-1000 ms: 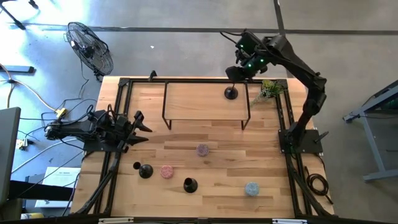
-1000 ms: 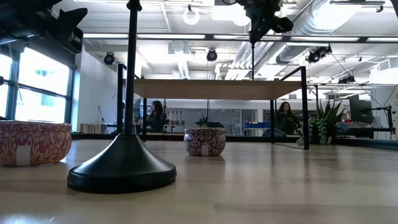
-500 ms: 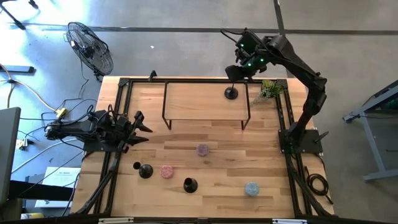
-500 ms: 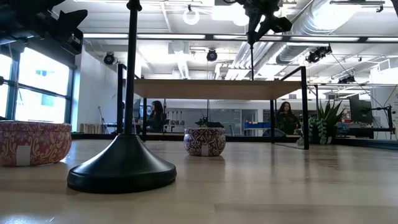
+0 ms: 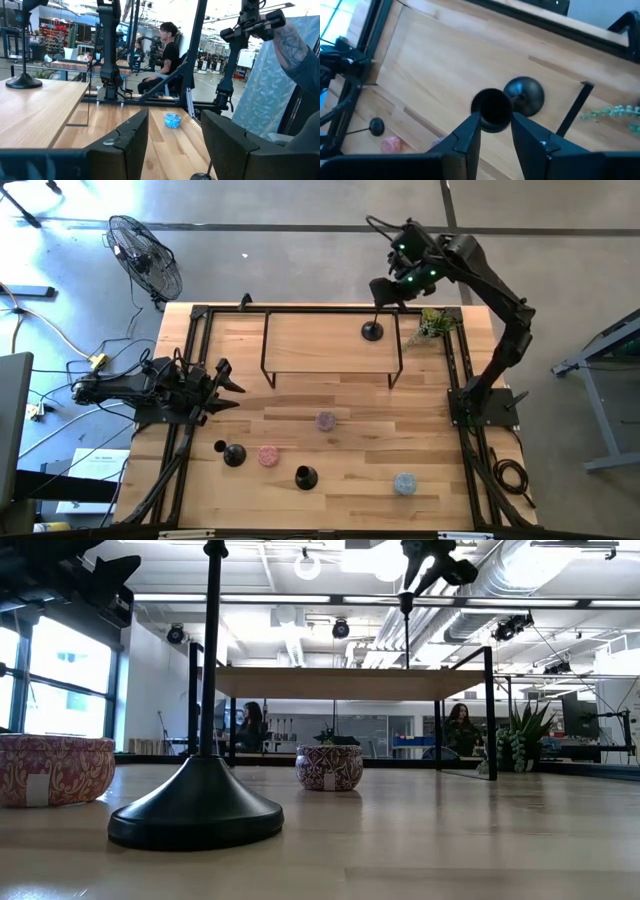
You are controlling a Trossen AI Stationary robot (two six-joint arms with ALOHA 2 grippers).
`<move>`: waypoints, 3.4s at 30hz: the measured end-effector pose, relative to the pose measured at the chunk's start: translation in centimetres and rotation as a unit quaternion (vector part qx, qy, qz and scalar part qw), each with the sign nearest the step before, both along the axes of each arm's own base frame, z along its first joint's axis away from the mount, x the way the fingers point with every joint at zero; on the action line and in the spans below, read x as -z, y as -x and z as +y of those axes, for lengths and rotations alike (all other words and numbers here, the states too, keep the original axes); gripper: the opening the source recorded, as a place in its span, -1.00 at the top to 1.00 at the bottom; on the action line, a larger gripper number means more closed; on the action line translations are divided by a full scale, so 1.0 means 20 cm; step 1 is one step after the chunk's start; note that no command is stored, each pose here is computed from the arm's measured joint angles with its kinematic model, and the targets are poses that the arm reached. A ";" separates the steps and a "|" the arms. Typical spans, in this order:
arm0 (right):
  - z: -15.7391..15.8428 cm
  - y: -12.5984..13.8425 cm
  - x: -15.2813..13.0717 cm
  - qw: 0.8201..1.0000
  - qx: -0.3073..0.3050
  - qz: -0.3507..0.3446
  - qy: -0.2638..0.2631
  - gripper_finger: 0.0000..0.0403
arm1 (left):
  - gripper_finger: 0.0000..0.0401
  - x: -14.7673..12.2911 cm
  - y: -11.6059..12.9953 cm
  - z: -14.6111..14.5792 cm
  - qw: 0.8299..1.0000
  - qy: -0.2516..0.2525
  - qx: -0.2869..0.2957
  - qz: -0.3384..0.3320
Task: Pick & Place candle stick holders
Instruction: Put the pink patterned scented candle on the shelf
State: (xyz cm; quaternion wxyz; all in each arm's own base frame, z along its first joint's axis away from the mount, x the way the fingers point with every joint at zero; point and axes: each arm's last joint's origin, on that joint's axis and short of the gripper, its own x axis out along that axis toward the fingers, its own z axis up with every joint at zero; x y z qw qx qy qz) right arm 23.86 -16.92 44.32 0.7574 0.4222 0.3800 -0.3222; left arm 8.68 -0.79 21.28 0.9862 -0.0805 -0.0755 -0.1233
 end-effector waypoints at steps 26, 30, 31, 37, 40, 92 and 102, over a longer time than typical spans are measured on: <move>0.56 0.27 -0.36 0.967 -0.152 -0.168 0.113 0.49 | 0.11 0.00 0.00 0.01 1.000 0.009 -0.022 0.000; 0.74 0.28 -0.35 0.958 -0.171 -0.141 0.181 0.49 | 0.11 0.00 0.00 0.01 0.999 0.042 -0.017 0.007; 0.77 0.28 -0.33 0.956 -0.177 -0.130 0.195 0.49 | 0.11 0.00 0.00 0.01 0.999 0.045 -0.016 0.007; 0.96 0.22 -0.14 0.951 -0.192 -0.078 0.229 0.49 | 0.11 0.00 0.00 0.00 0.999 0.033 -0.007 0.003; 1.03 0.18 -0.05 0.945 -0.212 -0.086 0.233 0.49 | 0.11 -0.01 0.00 0.00 1.000 0.028 -0.007 -0.009; 1.50 0.08 0.51 0.897 -0.321 -0.163 0.257 0.49 | -0.80 -0.66 -0.08 -0.02 0.981 0.026 0.089 -0.169; 1.59 0.13 0.52 0.893 -0.326 -0.167 0.260 0.49 | -0.80 -1.00 -0.42 -0.03 0.981 0.042 0.073 0.173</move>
